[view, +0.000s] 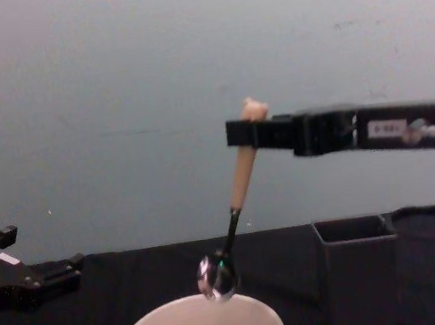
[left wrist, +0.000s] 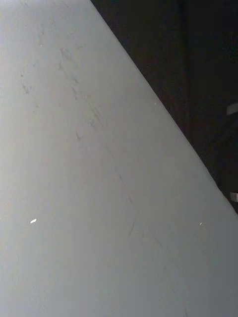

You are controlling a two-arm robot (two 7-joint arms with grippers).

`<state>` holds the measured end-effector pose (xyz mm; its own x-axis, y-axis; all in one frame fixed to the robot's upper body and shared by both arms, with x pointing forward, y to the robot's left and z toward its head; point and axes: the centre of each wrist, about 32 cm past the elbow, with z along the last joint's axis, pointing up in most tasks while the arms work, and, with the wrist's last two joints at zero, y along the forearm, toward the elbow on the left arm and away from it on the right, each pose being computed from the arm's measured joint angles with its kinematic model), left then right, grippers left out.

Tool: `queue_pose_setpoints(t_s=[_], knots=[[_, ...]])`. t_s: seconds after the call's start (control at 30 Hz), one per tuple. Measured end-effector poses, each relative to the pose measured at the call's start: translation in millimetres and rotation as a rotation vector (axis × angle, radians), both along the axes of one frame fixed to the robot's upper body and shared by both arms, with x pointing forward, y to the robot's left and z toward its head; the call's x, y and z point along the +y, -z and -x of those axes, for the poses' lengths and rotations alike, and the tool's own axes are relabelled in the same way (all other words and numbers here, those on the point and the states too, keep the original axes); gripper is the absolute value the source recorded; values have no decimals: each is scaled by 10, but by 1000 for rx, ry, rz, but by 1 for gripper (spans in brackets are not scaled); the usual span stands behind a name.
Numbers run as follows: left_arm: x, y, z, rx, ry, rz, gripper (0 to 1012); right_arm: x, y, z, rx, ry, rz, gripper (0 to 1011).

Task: Pick up the stirring spoon with one hand, stir inside the cup, then place it back in its original position.

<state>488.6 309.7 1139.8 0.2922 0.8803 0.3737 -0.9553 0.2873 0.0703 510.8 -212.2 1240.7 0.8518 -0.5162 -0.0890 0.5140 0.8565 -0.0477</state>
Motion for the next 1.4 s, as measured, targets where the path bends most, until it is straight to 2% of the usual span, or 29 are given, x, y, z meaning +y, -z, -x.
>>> queue_pose_setpoints(t_s=[0.33,0.83,1.13,1.4], knots=[[0,0,0,0,0,0,1001,-229,-116,39,-19,33,-47,205],[0,0,0,0,0,0,1001,-574,-188,88,-35,100,-93,205],[0,0,0,0,0,0,1001,-724,-214,135,-42,131,-100,205],[0,0,0,0,0,0,1001,-834,-219,177,-57,150,-86,204]])
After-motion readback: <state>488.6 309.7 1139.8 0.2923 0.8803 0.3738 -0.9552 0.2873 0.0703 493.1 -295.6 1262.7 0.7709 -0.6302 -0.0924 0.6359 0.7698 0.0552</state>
